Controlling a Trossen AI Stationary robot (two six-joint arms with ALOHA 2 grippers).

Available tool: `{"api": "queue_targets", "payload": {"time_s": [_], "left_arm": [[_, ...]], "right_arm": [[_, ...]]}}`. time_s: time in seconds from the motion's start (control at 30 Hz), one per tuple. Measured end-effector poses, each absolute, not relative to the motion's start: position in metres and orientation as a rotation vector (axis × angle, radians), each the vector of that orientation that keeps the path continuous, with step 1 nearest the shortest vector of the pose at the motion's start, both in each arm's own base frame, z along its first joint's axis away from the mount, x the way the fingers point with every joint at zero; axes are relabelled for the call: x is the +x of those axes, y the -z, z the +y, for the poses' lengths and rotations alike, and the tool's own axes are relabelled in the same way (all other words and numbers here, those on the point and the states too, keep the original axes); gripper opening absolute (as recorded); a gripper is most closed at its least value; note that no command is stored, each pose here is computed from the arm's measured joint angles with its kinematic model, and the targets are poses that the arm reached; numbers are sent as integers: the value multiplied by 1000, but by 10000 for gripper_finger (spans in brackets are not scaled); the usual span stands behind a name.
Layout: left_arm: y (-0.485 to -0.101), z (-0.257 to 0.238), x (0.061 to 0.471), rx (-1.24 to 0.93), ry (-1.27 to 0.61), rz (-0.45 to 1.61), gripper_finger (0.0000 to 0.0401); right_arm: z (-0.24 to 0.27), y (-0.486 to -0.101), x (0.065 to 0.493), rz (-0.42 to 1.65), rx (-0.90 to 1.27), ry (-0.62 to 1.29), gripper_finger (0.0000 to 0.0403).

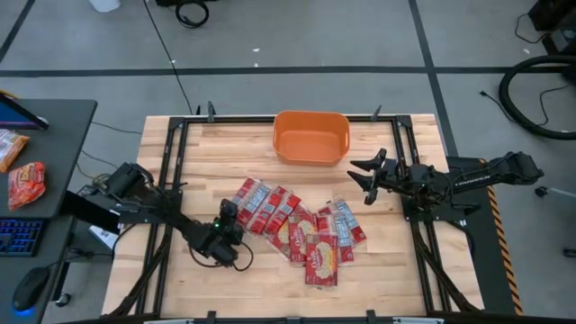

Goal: Sort popcorn bags into baskets
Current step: Put the red popcorn bag into the orange bin

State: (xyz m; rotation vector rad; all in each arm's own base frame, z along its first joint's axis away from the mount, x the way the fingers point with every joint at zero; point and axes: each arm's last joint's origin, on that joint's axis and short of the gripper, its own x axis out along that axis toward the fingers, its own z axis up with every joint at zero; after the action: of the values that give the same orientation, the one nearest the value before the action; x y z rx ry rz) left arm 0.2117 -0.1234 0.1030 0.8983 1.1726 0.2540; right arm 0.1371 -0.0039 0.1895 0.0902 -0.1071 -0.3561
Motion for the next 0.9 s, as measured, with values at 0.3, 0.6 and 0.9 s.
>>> {"api": "queue_targets", "payload": {"time_s": [0.3, 0.6, 0.9], "left_arm": [[-116, -125, 217, 848, -304, 1193, 12], [-194, -118, 253, 772, -292, 1194, 12], [-267, -98, 302, 978, -270, 979, 12]], "right_arm": [[-3, -190, 137, -109, 100, 325, 180], [-3, -190, 138, -109, 100, 320, 180], [-3, -192, 138, -133, 105, 329, 180]]}}
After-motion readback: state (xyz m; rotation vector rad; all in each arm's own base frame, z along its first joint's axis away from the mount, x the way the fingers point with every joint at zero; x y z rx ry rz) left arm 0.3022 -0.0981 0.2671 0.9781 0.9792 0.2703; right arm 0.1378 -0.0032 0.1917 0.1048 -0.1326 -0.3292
